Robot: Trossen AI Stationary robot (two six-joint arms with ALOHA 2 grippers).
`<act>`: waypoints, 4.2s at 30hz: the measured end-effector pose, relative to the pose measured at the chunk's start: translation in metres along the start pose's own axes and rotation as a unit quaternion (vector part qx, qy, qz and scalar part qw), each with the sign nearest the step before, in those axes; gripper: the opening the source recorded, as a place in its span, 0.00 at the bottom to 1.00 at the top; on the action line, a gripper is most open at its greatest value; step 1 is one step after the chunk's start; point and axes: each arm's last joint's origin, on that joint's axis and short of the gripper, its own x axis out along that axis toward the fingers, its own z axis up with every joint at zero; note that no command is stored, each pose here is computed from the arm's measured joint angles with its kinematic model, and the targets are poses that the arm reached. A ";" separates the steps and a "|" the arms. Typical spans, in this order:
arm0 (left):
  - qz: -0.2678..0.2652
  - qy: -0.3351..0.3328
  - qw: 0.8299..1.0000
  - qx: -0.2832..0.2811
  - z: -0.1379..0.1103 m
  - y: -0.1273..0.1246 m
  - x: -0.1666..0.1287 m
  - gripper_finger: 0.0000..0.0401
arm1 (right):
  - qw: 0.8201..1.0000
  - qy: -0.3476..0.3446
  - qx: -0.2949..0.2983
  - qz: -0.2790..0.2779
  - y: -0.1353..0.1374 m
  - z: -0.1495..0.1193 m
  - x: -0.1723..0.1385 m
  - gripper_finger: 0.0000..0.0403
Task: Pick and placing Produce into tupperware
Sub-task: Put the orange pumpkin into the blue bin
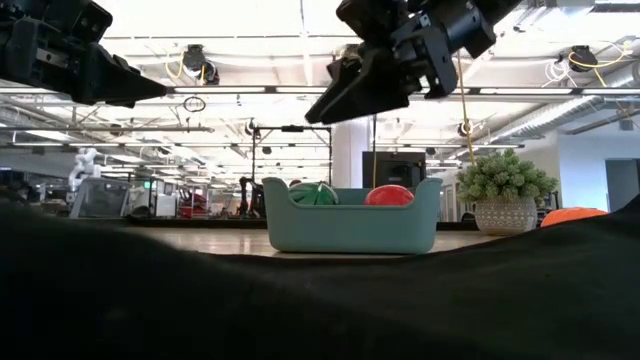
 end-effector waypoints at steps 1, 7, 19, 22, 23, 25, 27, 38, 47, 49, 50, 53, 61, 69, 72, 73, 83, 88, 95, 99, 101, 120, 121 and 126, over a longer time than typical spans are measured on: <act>0.000 0.000 1.000 0.000 0.000 0.000 0.000 0.04 | 1.000 0.001 0.004 -0.001 -0.001 0.001 -0.004 0.37; 0.005 -0.022 1.000 0.004 0.004 0.001 0.000 0.04 | 1.000 -0.004 0.013 -0.011 -0.008 0.007 -0.024 0.12; 0.016 -0.028 0.999 0.014 0.006 0.002 0.000 0.04 | 0.999 -0.017 0.027 -0.013 -0.008 0.020 -0.060 0.02; 0.016 -0.028 0.999 0.014 0.006 0.002 0.000 0.04 | 0.998 -0.036 0.042 0.002 -0.010 0.023 -0.071 0.00; 0.016 -0.027 0.999 0.014 0.006 0.001 0.000 0.04 | 0.998 -0.042 0.048 0.007 -0.011 0.024 -0.073 0.00; 0.017 -0.027 0.999 0.015 0.006 0.001 0.000 0.04 | 0.997 -0.047 0.060 0.009 -0.012 0.025 -0.079 0.00; 0.022 -0.026 0.999 0.017 0.006 0.001 -0.001 0.04 | 0.997 -0.051 0.066 0.005 -0.014 0.026 -0.084 0.00; 0.031 -0.025 0.999 0.024 0.007 -0.003 -0.002 0.04 | 0.991 -0.093 0.101 -0.004 -0.024 0.029 -0.111 0.00; 0.042 -0.025 0.999 0.021 0.007 -0.005 -0.003 0.04 | 0.972 -0.188 0.140 -0.029 -0.023 0.013 -0.148 0.00; 0.045 -0.025 0.998 0.021 0.007 -0.004 -0.003 0.04 | 0.966 -0.208 0.149 -0.035 -0.020 0.006 -0.154 0.00; 0.047 -0.025 0.998 0.022 0.007 -0.004 -0.003 0.04 | 0.964 -0.216 0.152 -0.038 -0.018 0.002 -0.158 0.00; 0.053 -0.024 0.998 0.022 0.007 -0.004 -0.003 0.04 | 0.958 -0.231 0.160 -0.050 -0.014 -0.011 -0.167 0.00; 0.053 -0.023 0.998 0.020 0.007 -0.004 -0.003 0.04 | 0.951 -0.237 0.191 -0.055 0.005 -0.051 -0.175 0.00; 0.053 -0.023 0.998 0.017 0.007 -0.004 -0.003 0.04 | 0.945 -0.237 0.224 -0.034 0.021 -0.075 -0.176 0.00; 0.053 -0.023 0.998 0.015 0.007 -0.004 -0.003 0.04 | 0.946 -0.242 0.215 -0.002 0.027 -0.080 -0.179 0.00; 0.052 -0.023 0.998 0.015 0.007 -0.004 -0.003 0.04 | 0.946 -0.244 0.212 0.006 0.028 -0.082 -0.180 0.00; 0.052 -0.022 0.998 0.015 0.007 -0.004 -0.003 0.04 | 0.953 -0.196 0.227 0.037 0.038 -0.087 -0.195 0.00; 0.052 -0.021 0.998 0.016 0.007 -0.004 -0.003 0.04 | 0.958 -0.132 0.249 0.051 0.039 -0.089 -0.196 0.00; 0.052 -0.021 0.998 0.016 0.006 -0.004 -0.003 0.04 | 0.957 -0.074 0.269 0.076 0.045 -0.093 -0.195 0.00; 0.052 -0.021 0.998 0.016 0.006 -0.004 -0.003 0.04 | 0.958 -0.058 0.273 0.074 0.047 -0.093 -0.192 0.00; 0.052 -0.020 0.998 0.016 0.006 -0.004 -0.003 0.04 | 0.956 -0.050 0.278 0.076 0.048 -0.093 -0.190 0.00; 0.051 -0.017 0.998 0.018 0.006 -0.004 -0.002 0.04 | 0.922 0.165 0.333 0.109 0.048 -0.057 -0.162 0.00; 0.050 -0.015 0.998 0.018 0.005 -0.004 -0.002 0.04 | 0.919 0.175 0.336 0.111 0.048 -0.056 -0.160 0.00; 0.048 -0.004 0.999 0.022 0.003 -0.005 -0.002 0.04 | 0.906 0.226 0.339 0.118 0.054 -0.056 -0.146 0.06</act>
